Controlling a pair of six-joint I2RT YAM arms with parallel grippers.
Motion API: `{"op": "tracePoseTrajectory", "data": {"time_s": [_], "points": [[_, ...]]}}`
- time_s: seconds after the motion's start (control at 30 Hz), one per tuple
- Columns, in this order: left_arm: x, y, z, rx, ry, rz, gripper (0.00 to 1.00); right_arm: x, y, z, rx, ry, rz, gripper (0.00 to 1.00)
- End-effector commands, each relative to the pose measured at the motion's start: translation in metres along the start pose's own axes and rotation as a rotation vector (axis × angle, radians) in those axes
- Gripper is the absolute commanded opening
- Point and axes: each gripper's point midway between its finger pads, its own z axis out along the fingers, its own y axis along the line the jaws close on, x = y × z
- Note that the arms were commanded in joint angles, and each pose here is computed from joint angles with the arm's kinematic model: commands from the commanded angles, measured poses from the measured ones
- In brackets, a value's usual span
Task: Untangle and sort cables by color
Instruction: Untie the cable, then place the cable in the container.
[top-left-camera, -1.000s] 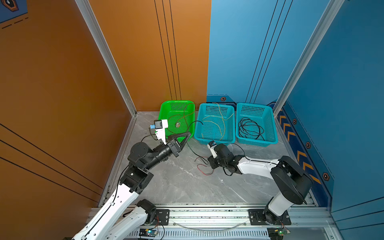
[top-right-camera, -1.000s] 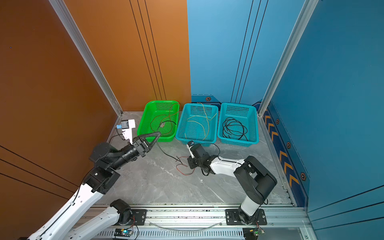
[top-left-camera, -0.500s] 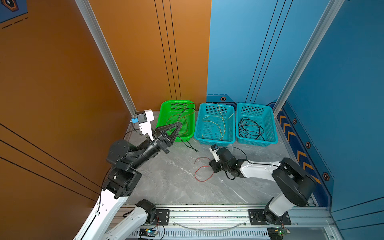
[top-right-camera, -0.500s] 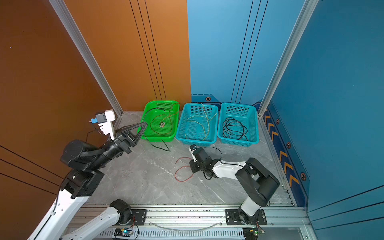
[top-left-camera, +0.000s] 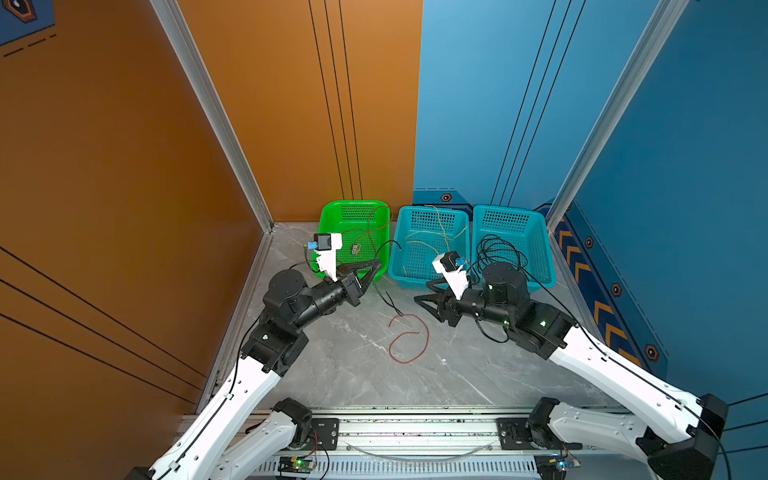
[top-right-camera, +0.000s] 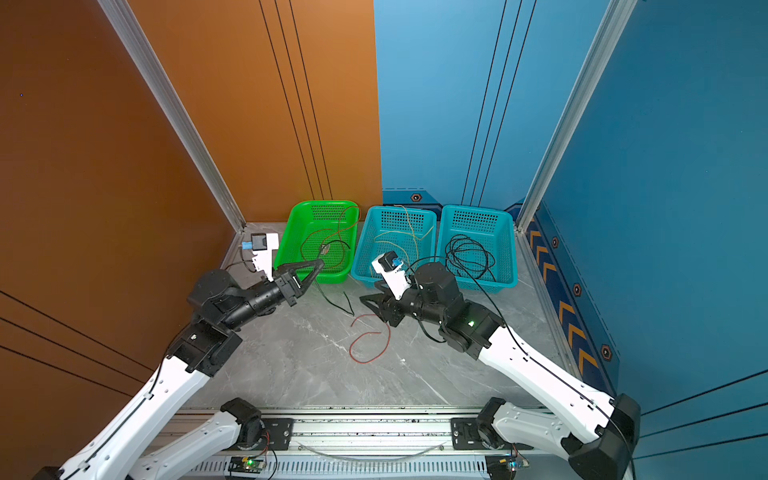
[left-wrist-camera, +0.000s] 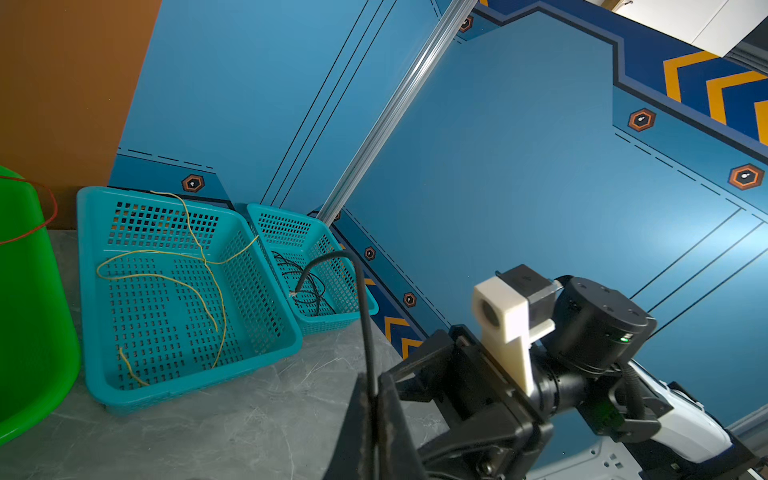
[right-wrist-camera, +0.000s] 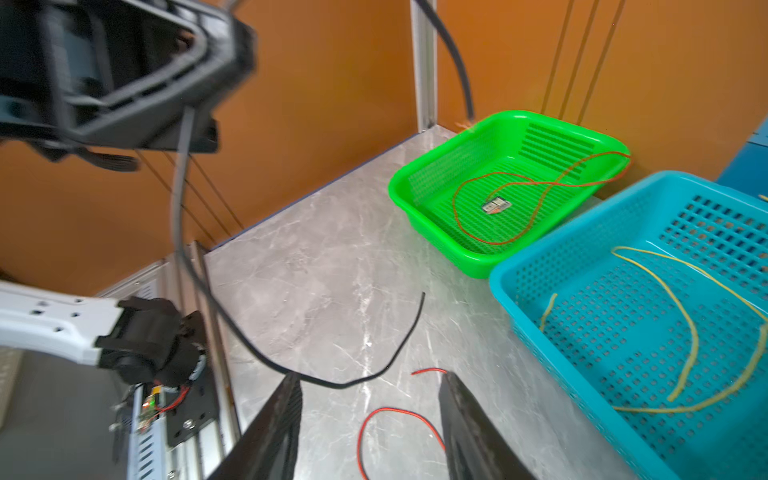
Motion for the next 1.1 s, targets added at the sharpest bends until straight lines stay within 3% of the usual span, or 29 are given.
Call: {"op": "tracePoseTrajectory", "data": {"time_s": [0.0, 0.4, 0.47, 0.63, 0.7, 0.8, 0.87, 1.07], "points": [[-0.004, -0.006, -0.001, 0.041, -0.023, 0.014, 0.00, 0.006, 0.025, 0.005, -0.115, 0.078, -0.023, 0.53], [0.000, 0.001, 0.007, 0.043, -0.011, -0.001, 0.00, -0.005, 0.068, 0.057, -0.227, 0.115, -0.094, 0.51], [-0.002, 0.001, 0.008, 0.051, -0.017, -0.007, 0.00, -0.010, 0.063, 0.063, -0.205, 0.119, -0.098, 0.42], [0.004, 0.009, 0.011, 0.046, -0.007, -0.014, 0.00, -0.017, 0.055, 0.067, -0.164, 0.118, -0.107, 0.08], [0.009, 0.016, 0.012, 0.032, 0.007, -0.017, 0.00, -0.018, 0.047, 0.064, -0.121, 0.119, -0.108, 0.00], [0.015, 0.028, 0.011, -0.002, 0.017, -0.031, 0.03, -0.021, 0.025, 0.056, -0.019, 0.111, -0.099, 0.00], [0.017, 0.032, 0.010, -0.012, 0.024, -0.033, 0.09, -0.026, 0.009, 0.048, 0.050, 0.107, -0.086, 0.00], [0.020, 0.043, 0.003, -0.082, 0.027, -0.009, 0.41, -0.049, -0.071, 0.014, 0.298, 0.089, 0.038, 0.00]]}}
